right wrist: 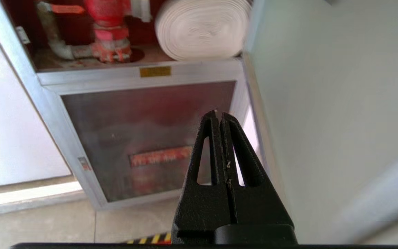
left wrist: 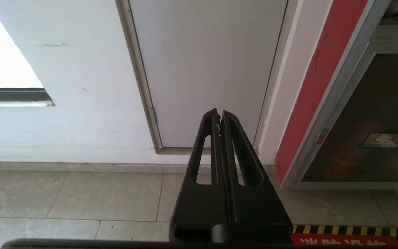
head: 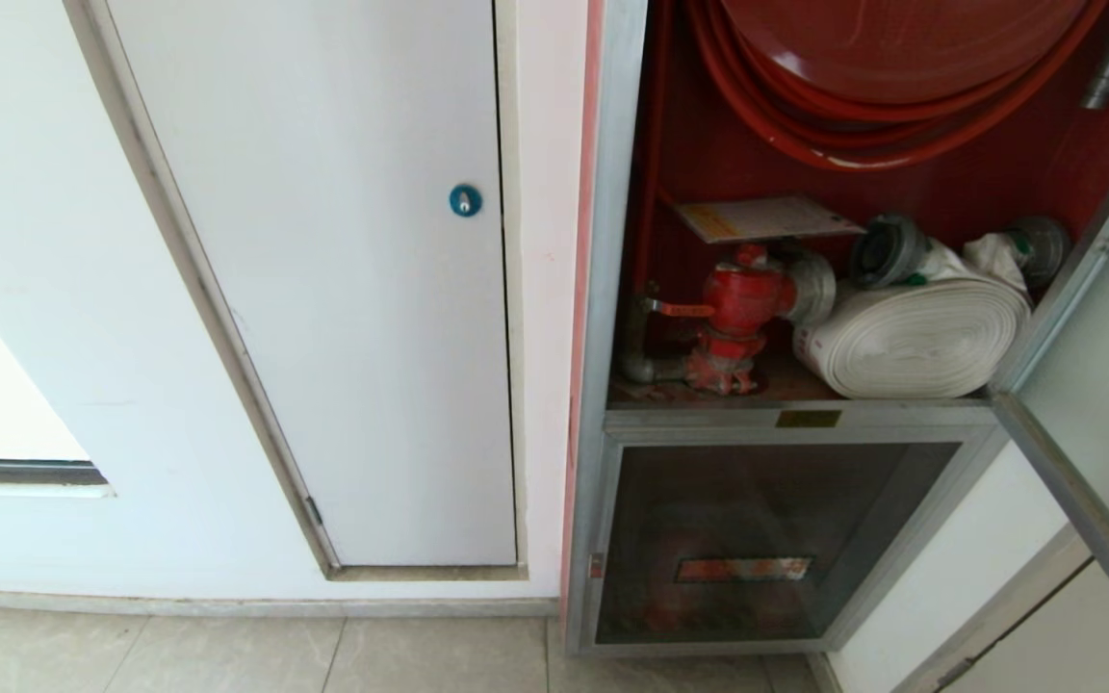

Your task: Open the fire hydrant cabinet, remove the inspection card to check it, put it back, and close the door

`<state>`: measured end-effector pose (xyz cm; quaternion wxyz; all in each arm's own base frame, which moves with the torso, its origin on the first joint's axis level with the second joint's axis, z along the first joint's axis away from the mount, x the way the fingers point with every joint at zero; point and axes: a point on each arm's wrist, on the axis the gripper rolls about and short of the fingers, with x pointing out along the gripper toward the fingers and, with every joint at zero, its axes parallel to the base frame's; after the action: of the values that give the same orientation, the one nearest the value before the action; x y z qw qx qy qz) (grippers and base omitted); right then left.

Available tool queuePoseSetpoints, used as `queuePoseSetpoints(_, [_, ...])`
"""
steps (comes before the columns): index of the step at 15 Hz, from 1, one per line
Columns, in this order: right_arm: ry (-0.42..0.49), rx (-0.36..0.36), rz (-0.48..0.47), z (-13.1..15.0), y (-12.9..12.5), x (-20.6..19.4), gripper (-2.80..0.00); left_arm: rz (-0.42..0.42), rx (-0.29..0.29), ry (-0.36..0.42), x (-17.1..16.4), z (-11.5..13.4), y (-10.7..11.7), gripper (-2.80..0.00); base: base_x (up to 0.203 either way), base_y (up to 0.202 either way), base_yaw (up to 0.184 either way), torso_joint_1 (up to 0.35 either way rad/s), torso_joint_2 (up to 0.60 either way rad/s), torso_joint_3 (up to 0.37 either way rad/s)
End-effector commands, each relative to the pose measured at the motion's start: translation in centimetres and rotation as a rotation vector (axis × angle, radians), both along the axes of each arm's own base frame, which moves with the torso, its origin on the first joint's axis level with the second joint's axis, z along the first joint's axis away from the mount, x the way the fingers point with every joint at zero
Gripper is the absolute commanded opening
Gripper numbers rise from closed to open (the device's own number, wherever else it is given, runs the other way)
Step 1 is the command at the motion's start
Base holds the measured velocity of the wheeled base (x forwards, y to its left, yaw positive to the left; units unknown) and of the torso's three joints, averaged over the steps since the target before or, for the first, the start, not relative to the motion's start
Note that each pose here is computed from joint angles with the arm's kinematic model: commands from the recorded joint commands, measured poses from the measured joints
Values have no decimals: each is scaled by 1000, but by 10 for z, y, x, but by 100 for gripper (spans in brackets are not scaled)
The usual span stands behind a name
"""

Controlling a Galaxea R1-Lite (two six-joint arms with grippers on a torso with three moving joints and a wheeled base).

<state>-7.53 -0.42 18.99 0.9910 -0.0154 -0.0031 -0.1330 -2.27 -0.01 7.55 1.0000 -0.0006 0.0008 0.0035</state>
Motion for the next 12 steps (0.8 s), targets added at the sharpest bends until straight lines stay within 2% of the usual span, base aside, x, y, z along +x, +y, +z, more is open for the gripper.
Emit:
queuePoseSetpoints(1, [10, 10, -22, 11, 0, -12, -280, 1, 0, 3, 0, 0, 0, -280, 0, 0, 0, 0, 0, 0])
queuePoseSetpoints(9, [35, 5, -295, 22, -5, -39, -280, 1, 0, 3, 0, 0, 0, -280, 0, 0, 0, 0, 0, 0])
queuePoseSetpoints(12, [58, -26, -406, 26, -7, -50, -280, 1, 0, 3, 0, 0, 0, -280, 0, 0, 0, 0, 0, 0])
